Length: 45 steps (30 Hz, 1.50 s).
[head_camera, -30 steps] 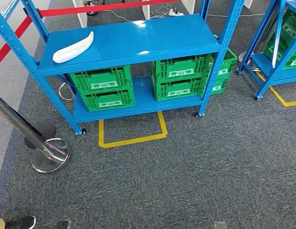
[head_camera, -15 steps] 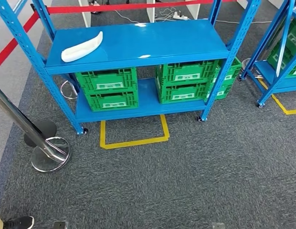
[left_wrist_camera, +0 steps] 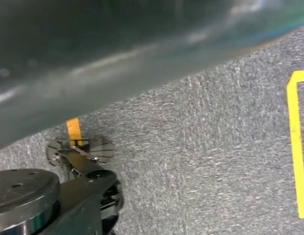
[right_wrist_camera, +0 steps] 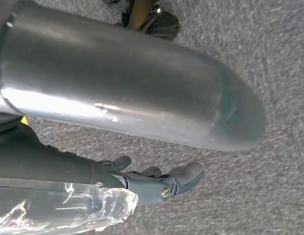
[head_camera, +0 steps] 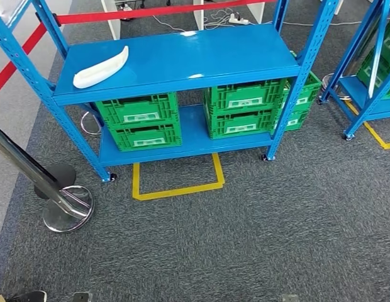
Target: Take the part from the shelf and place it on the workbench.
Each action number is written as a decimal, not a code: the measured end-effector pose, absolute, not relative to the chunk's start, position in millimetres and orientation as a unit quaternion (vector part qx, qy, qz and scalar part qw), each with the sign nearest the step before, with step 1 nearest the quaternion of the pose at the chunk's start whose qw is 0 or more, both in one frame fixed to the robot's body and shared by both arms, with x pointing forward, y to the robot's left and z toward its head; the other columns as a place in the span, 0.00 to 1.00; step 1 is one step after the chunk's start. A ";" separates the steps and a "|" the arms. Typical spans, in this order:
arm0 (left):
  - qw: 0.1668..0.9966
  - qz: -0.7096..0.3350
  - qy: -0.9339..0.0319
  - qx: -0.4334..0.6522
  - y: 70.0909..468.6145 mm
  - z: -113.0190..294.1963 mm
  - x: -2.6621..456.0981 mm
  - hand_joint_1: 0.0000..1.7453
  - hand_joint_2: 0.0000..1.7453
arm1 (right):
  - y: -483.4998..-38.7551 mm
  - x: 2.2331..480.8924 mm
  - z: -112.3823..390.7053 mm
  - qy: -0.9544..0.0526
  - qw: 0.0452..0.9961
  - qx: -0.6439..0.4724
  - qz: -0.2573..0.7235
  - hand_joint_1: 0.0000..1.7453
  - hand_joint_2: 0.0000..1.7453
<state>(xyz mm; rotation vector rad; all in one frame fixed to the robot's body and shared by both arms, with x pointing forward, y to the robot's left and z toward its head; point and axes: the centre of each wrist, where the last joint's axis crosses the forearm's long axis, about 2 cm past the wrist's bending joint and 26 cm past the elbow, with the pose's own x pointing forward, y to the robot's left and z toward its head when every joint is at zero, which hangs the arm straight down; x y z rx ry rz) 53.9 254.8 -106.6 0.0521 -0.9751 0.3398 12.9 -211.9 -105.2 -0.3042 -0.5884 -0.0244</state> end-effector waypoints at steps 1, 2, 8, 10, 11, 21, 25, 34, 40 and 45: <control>0.869 0.162 -0.466 0.025 254.8 -106.6 54.1 0.00 0.00 | -211.9 13.2 -105.2 -0.289 0.946 -0.149 -0.012 0.00 0.00; 0.869 0.162 -0.466 0.025 254.8 -106.6 53.6 0.00 0.00 | -212.0 13.2 -105.2 -0.289 0.946 -0.149 -0.013 0.00 0.00; 0.870 0.162 -0.464 0.026 256.2 -107.0 51.4 0.00 0.00 | -211.0 12.3 -105.1 -0.288 0.946 -0.149 -0.014 0.00 0.00; 0.870 0.161 -0.466 0.027 257.3 -106.9 52.7 0.00 0.00 | -210.0 12.5 -104.9 -0.288 0.946 -0.148 -0.014 0.00 0.00; 0.870 0.161 -0.466 0.028 257.4 -106.9 52.6 0.00 0.00 | -209.8 12.5 -104.9 -0.288 0.946 -0.148 -0.014 0.00 0.00; 0.870 0.162 -0.465 0.027 255.6 -106.9 51.3 0.00 0.00 | -209.9 11.7 -104.9 -0.288 0.946 -0.148 -0.014 0.00 0.00; 0.870 0.163 -0.466 0.026 255.1 -106.7 52.3 0.00 0.00 | -209.9 13.0 -104.8 -0.289 0.946 -0.148 -0.015 0.00 0.00; 0.870 0.162 -0.466 0.027 256.1 -106.8 51.9 0.00 0.00 | -210.6 10.4 -104.9 -0.288 0.946 -0.149 -0.014 0.00 0.00; 0.869 0.160 -0.467 0.028 257.3 -106.8 52.7 0.00 0.00 | -210.1 10.4 -104.8 -0.290 0.946 -0.146 -0.012 0.00 0.00; 0.870 0.160 -0.466 0.028 257.2 -106.9 51.6 0.00 0.00 | -210.9 11.6 -104.7 -0.292 0.945 -0.146 -0.009 0.00 0.00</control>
